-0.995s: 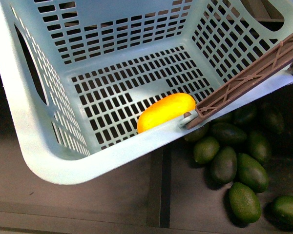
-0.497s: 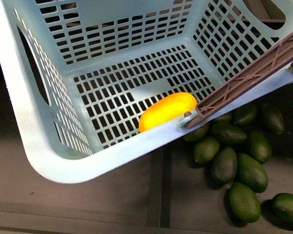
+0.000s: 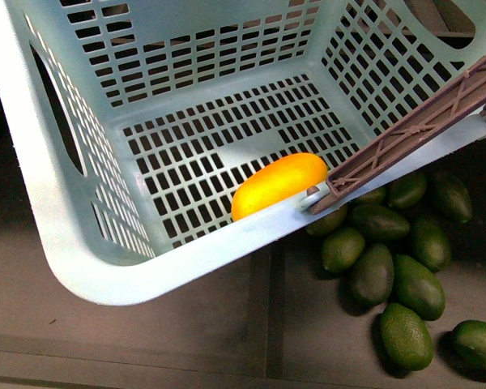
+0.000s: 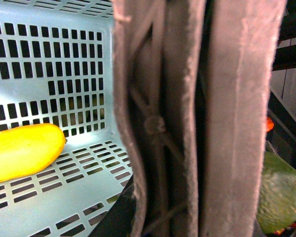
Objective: Pick mango and avocado into basket
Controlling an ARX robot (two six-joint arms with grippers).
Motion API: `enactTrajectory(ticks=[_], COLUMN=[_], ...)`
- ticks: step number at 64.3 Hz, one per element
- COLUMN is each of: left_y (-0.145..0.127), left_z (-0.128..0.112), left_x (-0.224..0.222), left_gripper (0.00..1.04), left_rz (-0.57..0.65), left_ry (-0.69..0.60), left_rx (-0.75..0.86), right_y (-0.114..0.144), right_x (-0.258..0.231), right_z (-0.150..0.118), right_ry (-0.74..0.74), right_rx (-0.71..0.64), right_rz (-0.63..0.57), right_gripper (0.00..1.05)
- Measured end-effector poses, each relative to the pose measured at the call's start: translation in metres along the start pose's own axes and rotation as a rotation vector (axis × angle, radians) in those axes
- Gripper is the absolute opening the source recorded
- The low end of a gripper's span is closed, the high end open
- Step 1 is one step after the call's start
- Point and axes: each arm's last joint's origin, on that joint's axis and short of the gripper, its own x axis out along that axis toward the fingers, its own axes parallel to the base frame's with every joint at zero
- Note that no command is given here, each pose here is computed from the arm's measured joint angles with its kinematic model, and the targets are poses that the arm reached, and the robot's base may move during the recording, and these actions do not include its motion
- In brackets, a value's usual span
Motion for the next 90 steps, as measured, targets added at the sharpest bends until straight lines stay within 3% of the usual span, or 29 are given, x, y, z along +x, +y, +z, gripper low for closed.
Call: enactTrajectory(ticks=[9, 25, 37, 44, 48, 53, 61, 67, 79, 90], left_y=[0.0, 0.0, 0.0, 0.0, 0.0, 0.0, 0.0, 0.0, 0.0, 0.0], left_z=[0.0, 0.0, 0.0, 0.0, 0.0, 0.0, 0.0, -0.001, 0.0, 0.0], left_x=[0.0, 0.0, 0.0, 0.0, 0.0, 0.0, 0.0, 0.0, 0.0, 0.0], left_gripper=[0.14, 0.14, 0.14, 0.14, 0.14, 0.14, 0.14, 0.14, 0.14, 0.14], left_rz=[0.0, -0.002, 0.001, 0.002, 0.003, 0.002, 0.001, -0.001, 0.001, 0.001], left_ry=[0.0, 0.004, 0.001, -0.004, -0.004, -0.003, -0.001, 0.002, -0.002, -0.002], left_rx=[0.0, 0.003, 0.001, 0.0, -0.001, 0.0, -0.001, 0.0, 0.001, 0.004], right_y=[0.008, 0.014, 0.012, 0.002, -0.003, -0.005, 0.001, 0.008, 0.015, 0.016], right_x=[0.014, 0.026, 0.022, 0.004, -0.011, -0.031, -0.054, -0.072, -0.098, -0.119], right_z=[-0.008, -0.012, -0.008, 0.003, 0.007, 0.003, -0.015, -0.035, -0.049, -0.061], right_ry=[0.038, 0.06, 0.061, 0.05, -0.04, -0.133, -0.141, -0.112, -0.122, -0.12], right_rx=[0.002, 0.039, 0.078, 0.168, 0.16, 0.158, 0.16, 0.165, 0.163, 0.165], right_rz=[-0.016, -0.056, -0.108, -0.154, -0.31, -0.42, -0.435, -0.43, -0.425, -0.437], right_gripper=[0.61, 0.98, 0.96, 0.96, 0.87, 0.75, 0.56, 0.35, 0.04, 0.02])
